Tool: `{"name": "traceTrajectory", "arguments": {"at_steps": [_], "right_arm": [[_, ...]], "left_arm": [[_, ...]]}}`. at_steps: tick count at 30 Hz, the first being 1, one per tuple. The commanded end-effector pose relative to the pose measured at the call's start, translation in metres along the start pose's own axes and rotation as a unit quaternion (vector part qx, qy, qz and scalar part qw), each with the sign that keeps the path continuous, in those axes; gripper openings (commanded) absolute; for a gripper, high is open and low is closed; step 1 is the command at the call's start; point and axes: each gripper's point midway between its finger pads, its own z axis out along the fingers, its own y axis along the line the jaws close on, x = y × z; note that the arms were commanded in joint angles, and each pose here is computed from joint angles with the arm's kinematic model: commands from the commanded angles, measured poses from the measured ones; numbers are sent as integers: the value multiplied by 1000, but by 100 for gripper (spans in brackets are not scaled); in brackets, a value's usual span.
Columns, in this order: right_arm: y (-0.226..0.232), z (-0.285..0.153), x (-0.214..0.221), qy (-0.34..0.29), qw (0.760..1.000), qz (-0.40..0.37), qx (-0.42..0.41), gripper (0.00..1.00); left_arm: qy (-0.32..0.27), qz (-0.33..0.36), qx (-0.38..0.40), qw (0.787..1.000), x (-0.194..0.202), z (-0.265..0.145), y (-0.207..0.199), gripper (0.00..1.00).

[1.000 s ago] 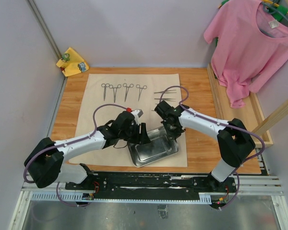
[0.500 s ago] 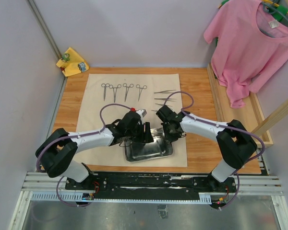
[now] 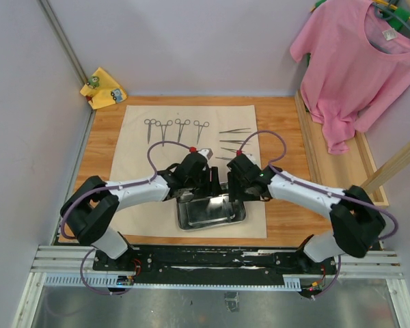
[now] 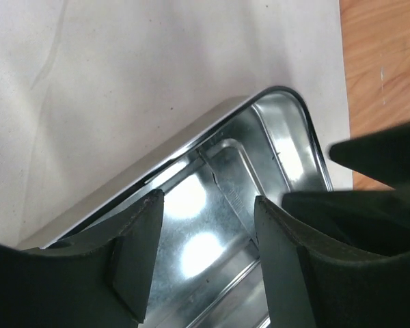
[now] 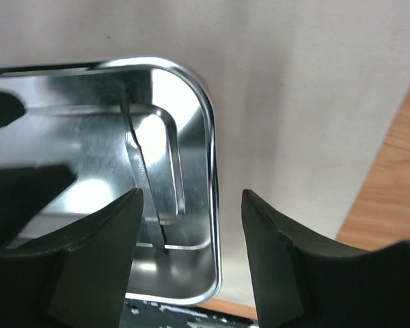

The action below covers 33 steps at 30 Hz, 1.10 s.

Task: Open and lay out the surgical kit
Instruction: Adjust the medical item in the container.

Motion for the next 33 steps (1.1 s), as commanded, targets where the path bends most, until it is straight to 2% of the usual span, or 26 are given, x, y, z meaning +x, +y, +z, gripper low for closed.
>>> {"name": "traceTrajectory", "arguments": {"at_steps": [1, 4, 8, 11, 20, 33], "right_arm": [[-12, -41, -11, -68, 998, -7, -13, 62], [-24, -61, -11, -100, 995, -17, -20, 59], [-48, -58, -2, -122, 992, -21, 0, 28], [-60, -47, 6, -107, 994, -15, 3, 17], [-33, -15, 24, -36, 997, -44, -51, 4], [-5, -13, 53, -30, 994, -59, -90, 3]], "left_arm": [[-8, -3, -18, 1000, -7, 6, -3, 59], [-12, -9, -24, 1000, -9, 7, -4, 59], [-13, -11, -36, 999, -9, 13, -7, 58], [-21, -16, -43, 999, -11, 14, -9, 57], [-13, -19, -70, 997, -5, 26, -6, 57], [-6, -11, -100, 995, -1, 25, 4, 58]]}}
